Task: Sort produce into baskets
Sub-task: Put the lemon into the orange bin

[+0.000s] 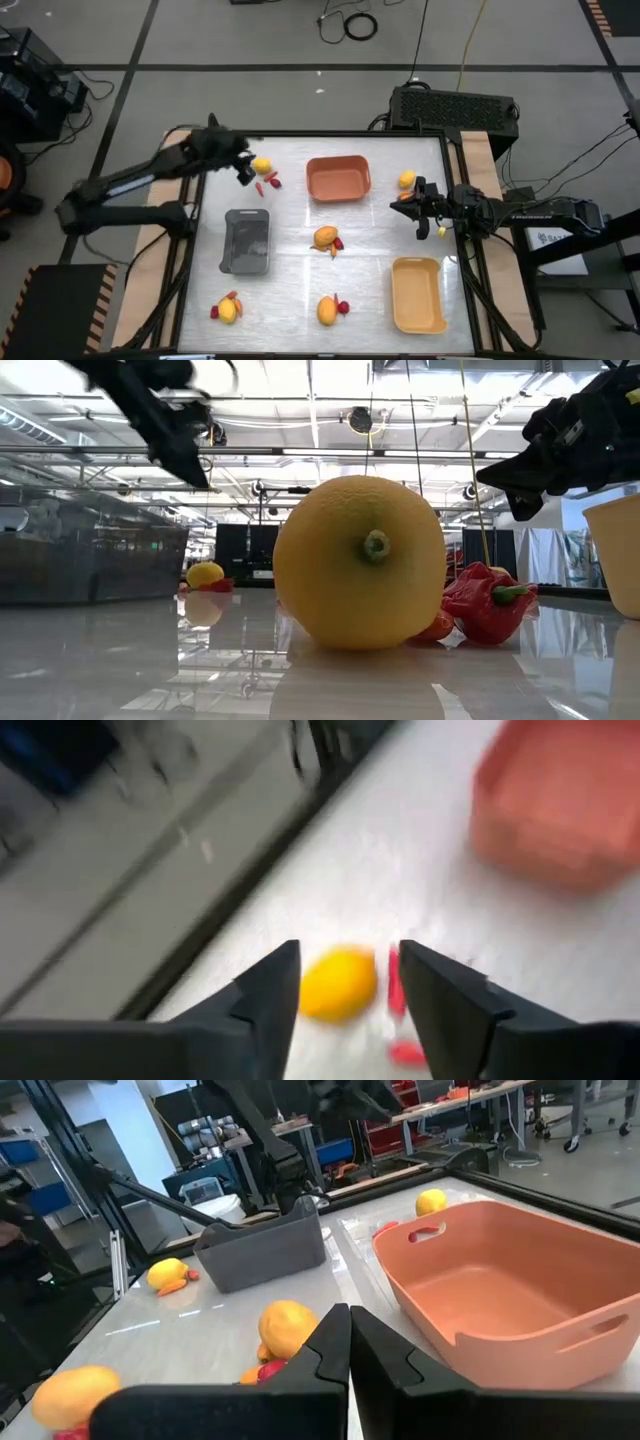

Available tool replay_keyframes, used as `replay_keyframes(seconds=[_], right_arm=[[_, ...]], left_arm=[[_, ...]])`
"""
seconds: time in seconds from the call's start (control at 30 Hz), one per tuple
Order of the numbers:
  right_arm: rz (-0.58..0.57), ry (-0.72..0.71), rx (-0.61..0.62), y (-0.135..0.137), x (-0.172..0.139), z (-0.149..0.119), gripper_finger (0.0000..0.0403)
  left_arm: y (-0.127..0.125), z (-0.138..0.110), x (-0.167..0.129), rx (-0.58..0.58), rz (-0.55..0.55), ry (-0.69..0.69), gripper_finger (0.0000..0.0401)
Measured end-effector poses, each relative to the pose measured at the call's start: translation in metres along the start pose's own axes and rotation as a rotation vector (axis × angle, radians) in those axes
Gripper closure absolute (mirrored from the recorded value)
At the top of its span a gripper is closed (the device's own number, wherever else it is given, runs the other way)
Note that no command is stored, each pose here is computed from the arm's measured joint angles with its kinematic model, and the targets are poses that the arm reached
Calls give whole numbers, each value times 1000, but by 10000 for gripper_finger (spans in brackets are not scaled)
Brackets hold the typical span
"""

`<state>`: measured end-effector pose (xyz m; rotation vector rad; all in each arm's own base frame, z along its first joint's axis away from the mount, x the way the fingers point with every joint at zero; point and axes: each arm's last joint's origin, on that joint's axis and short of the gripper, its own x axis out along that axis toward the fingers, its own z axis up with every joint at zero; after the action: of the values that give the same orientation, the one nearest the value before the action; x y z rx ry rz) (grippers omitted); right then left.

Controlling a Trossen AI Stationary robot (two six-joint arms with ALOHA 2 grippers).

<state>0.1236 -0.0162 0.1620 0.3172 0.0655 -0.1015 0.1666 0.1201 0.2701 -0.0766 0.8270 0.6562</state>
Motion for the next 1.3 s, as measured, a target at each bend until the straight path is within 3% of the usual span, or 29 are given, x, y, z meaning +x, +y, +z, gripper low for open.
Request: replay_keyframes(seconds=[0.27, 0.5, 0.8, 1.13, 1.3], right_arm=[[16, 47, 22, 2, 2, -5, 403], [49, 72, 4, 6, 2, -8, 403], [76, 99, -15, 10, 2, -11, 403], [79, 114, -24, 10, 3, -12, 403], [72, 130, -24, 9, 2, -14, 403]], left_arm=[[13, 30, 57, 157, -54, 289, 146], [13, 33, 97, 254, -155, 530, 127], [8, 27, 124, 511, -260, 588, 127], [4, 19, 144, 574, -307, 608, 127], [4, 14, 158, 626, -256, 655, 127]])
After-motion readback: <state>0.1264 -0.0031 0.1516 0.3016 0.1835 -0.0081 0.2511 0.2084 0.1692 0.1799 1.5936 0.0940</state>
